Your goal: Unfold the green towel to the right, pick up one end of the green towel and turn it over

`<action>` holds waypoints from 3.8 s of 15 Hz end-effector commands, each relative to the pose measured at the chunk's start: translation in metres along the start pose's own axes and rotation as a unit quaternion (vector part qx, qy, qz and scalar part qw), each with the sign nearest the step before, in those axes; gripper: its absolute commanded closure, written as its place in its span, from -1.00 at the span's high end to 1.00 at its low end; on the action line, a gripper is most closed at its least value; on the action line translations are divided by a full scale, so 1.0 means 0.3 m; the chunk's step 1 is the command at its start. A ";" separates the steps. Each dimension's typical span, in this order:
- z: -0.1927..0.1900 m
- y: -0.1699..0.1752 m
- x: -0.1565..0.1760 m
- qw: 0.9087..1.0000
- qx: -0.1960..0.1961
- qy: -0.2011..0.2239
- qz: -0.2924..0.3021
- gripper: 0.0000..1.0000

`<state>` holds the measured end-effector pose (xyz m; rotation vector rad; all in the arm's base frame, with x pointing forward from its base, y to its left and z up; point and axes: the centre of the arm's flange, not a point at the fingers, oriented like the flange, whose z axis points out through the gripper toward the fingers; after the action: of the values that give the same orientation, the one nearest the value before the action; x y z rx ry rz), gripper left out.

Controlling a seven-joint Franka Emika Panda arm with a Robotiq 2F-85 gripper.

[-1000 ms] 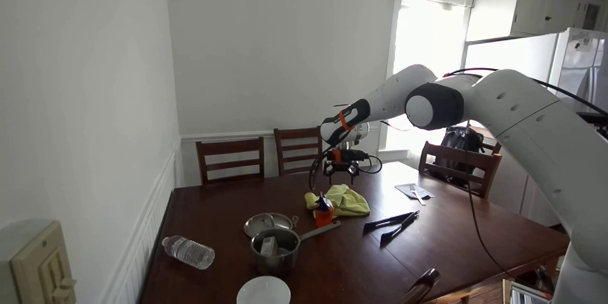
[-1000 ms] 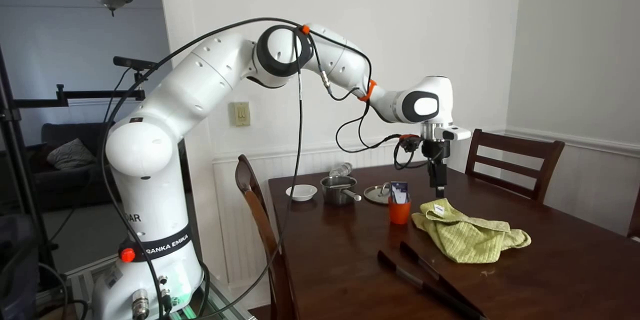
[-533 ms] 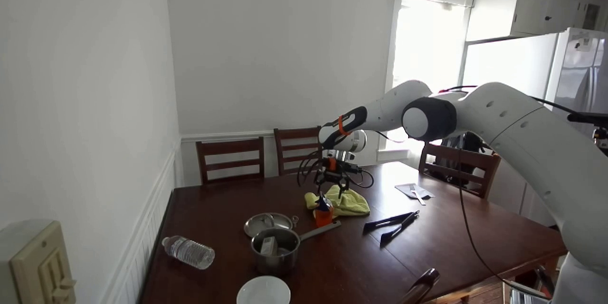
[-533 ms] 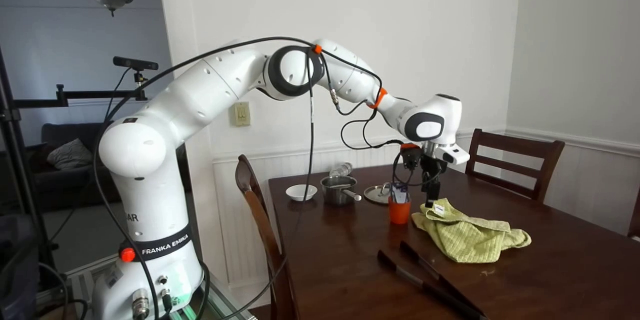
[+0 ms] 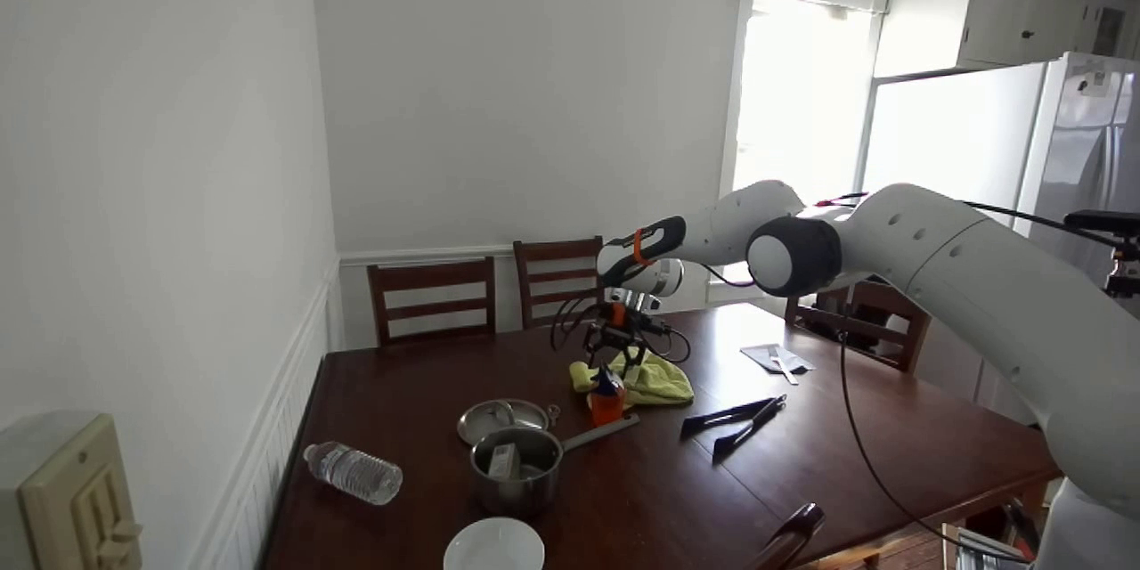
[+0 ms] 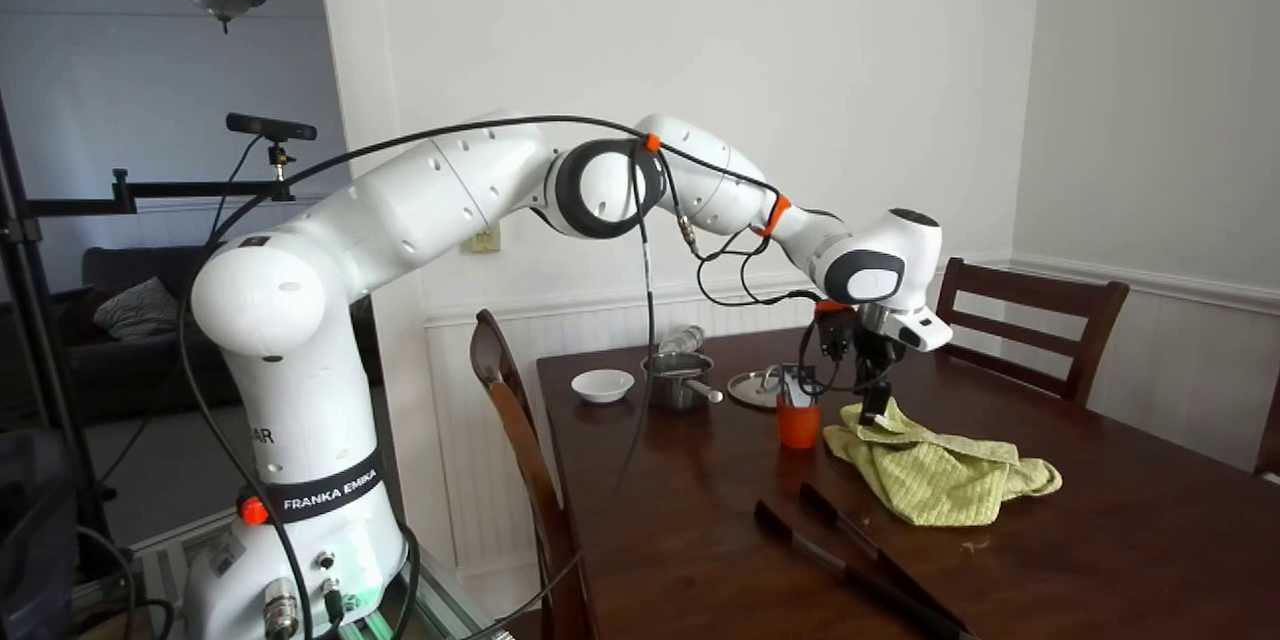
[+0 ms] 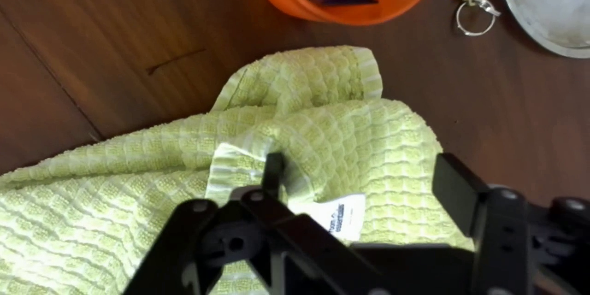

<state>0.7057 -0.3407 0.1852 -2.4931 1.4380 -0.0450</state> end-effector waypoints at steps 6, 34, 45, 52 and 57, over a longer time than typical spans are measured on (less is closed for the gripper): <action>-0.081 0.062 0.119 0.999 -0.009 -0.037 -0.035 1.00; -0.342 0.289 0.294 0.995 0.038 0.037 0.089 -0.98; -0.752 0.832 0.495 0.961 0.056 0.128 0.239 -0.98; -0.850 1.052 0.534 0.911 -0.046 0.204 0.355 -0.98; -0.803 1.079 0.540 0.895 -0.095 0.209 0.382 -0.15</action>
<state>0.4582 -0.6772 0.3331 -1.9280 2.5574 -0.3541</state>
